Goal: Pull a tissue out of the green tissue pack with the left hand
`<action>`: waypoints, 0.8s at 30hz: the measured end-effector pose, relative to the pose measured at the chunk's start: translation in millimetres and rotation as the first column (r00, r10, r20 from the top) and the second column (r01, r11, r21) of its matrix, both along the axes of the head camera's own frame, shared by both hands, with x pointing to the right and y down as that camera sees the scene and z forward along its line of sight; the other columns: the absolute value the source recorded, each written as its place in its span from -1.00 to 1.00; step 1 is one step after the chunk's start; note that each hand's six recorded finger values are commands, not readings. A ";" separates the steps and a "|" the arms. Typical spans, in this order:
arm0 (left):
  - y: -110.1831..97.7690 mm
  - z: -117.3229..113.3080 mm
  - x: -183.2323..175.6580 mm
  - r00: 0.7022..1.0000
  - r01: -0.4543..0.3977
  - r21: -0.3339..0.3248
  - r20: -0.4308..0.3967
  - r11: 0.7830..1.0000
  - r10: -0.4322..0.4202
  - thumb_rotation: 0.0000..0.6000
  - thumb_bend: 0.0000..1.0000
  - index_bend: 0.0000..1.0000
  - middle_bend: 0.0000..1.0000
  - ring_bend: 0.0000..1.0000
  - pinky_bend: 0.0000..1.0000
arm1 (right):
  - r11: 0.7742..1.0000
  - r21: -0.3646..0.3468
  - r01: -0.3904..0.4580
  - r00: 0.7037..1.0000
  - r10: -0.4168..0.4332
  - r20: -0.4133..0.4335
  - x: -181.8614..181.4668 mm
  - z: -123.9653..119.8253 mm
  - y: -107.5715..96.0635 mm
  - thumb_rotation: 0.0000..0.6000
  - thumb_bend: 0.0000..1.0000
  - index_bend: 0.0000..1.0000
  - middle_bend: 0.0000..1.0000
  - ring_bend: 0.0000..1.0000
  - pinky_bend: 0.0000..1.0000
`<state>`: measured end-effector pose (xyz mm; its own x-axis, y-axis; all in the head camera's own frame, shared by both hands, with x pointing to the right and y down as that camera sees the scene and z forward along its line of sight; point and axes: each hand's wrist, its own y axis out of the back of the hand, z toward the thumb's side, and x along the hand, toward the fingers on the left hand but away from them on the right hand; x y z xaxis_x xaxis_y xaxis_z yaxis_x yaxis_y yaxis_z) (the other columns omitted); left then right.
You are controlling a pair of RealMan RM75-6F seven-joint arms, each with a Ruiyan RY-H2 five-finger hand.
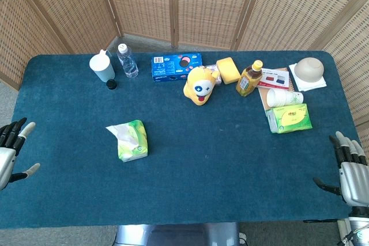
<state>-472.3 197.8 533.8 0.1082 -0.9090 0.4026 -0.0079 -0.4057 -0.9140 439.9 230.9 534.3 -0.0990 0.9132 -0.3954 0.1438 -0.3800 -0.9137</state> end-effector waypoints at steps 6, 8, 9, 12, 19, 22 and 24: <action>-4.3 4.8 5.2 1.000 -0.015 -0.009 -0.001 1.000 0.015 1.00 -1.00 -0.91 -1.00 -1.00 -0.87 | 1.000 0.006 -0.006 1.000 0.006 0.007 1.5 -2.1 -0.8 0.95 -1.00 -1.00 -1.00 -1.00 -1.00; -7.7 8.5 11.5 1.000 -0.029 -0.019 -0.005 0.999 0.029 1.00 -1.00 -0.91 -1.00 -1.00 -0.87 | 1.000 0.002 -0.007 1.000 0.007 0.006 1.6 -1.0 -0.7 0.95 -1.00 -1.00 -1.00 -1.00 -1.00; -10.1 10.6 15.9 0.999 -0.041 -0.023 -0.007 0.999 0.041 1.00 -1.00 -0.91 -1.00 -1.00 -0.87 | 1.000 -0.002 -0.006 1.000 0.006 0.005 1.5 0.1 -0.9 0.94 -1.00 -1.00 -1.00 -1.00 -1.00; -20.7 19.1 35.6 0.995 -0.096 -0.033 -0.016 0.995 0.095 1.00 -1.00 -0.87 -1.00 -1.00 -0.87 | 1.000 -0.007 -0.006 1.000 0.006 0.001 1.4 2.1 -1.6 0.95 -1.00 -1.00 -1.00 -1.00 -1.00; -48.4 51.0 104.2 0.962 -0.254 -0.042 -0.112 0.966 0.248 1.00 -1.00 -0.76 -1.00 -1.00 -0.79 | 1.000 -0.007 -0.017 1.000 0.017 0.003 3.6 2.2 -2.1 0.95 -1.00 -1.00 -1.00 -1.00 -1.00; -54.7 62.7 125.1 0.947 -0.310 -0.049 -0.106 0.950 0.303 1.00 -1.00 -0.76 -1.00 -1.00 -0.79 | 1.000 -0.010 -0.017 1.000 0.017 0.003 4.2 2.7 -1.9 0.95 -1.00 -1.00 -1.00 -1.00 -1.00; -58.8 69.5 136.7 0.939 -0.337 -0.052 -0.086 0.940 0.332 1.00 -1.00 -0.76 -1.00 -1.00 -0.78 | 1.000 -0.012 -0.020 1.000 0.020 0.005 5.1 3.2 -2.0 0.95 -1.00 -1.00 -1.00 -1.00 -1.00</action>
